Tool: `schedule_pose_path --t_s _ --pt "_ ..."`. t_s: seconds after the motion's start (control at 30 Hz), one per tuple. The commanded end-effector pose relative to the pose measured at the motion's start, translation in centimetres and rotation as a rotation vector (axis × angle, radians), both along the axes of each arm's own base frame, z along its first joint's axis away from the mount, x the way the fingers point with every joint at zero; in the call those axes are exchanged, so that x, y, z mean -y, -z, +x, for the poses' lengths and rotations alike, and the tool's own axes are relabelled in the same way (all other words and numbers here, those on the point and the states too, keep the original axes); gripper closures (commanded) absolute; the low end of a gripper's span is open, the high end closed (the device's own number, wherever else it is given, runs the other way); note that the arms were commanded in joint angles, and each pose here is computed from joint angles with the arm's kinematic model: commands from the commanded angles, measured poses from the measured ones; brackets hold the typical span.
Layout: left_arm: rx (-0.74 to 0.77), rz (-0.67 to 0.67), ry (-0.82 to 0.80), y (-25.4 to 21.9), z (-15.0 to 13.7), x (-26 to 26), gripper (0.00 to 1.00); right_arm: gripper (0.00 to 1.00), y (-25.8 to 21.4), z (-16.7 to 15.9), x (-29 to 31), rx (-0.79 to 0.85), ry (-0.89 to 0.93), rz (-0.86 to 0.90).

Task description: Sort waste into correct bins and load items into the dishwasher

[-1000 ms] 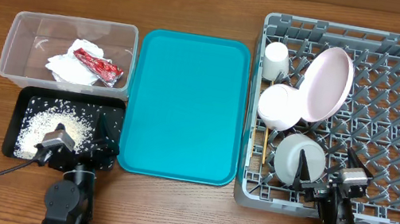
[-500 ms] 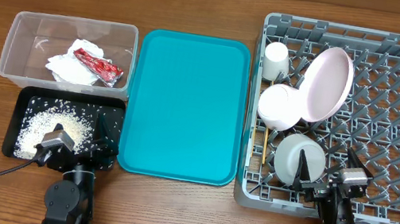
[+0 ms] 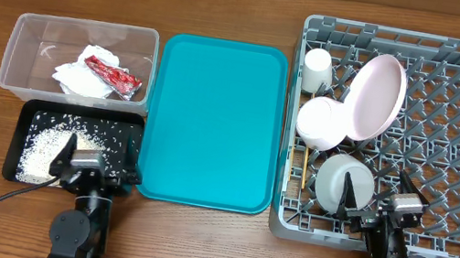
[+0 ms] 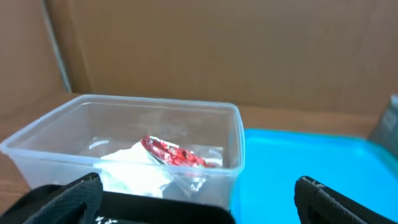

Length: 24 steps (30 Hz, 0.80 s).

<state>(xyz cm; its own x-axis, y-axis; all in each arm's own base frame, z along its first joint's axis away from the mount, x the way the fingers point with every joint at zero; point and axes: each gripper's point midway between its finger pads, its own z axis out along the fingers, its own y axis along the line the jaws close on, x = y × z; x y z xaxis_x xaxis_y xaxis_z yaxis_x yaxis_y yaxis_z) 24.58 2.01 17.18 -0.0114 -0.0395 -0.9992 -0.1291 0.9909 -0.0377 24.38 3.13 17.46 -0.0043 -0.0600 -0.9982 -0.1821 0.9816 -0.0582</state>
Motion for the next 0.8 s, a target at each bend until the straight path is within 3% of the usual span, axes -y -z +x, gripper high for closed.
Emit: schedule_pose_path --t_s 0.0,0.4,0.77 --pt "-0.063 0.147 0.044 1.3 0.0 0.7 0.0 0.0 0.1 0.0 -0.2 0.006 -0.01 0.0" --pt "-0.065 0.157 0.057 1.3 0.0 0.9 0.0 0.0 0.1 0.0 -0.2 0.006 -0.01 0.0" --pt "-0.024 -0.065 -0.079 1.0 -0.3 -1.3 0.0 0.0 0.1 0.0 -0.2 0.007 -0.01 0.0"
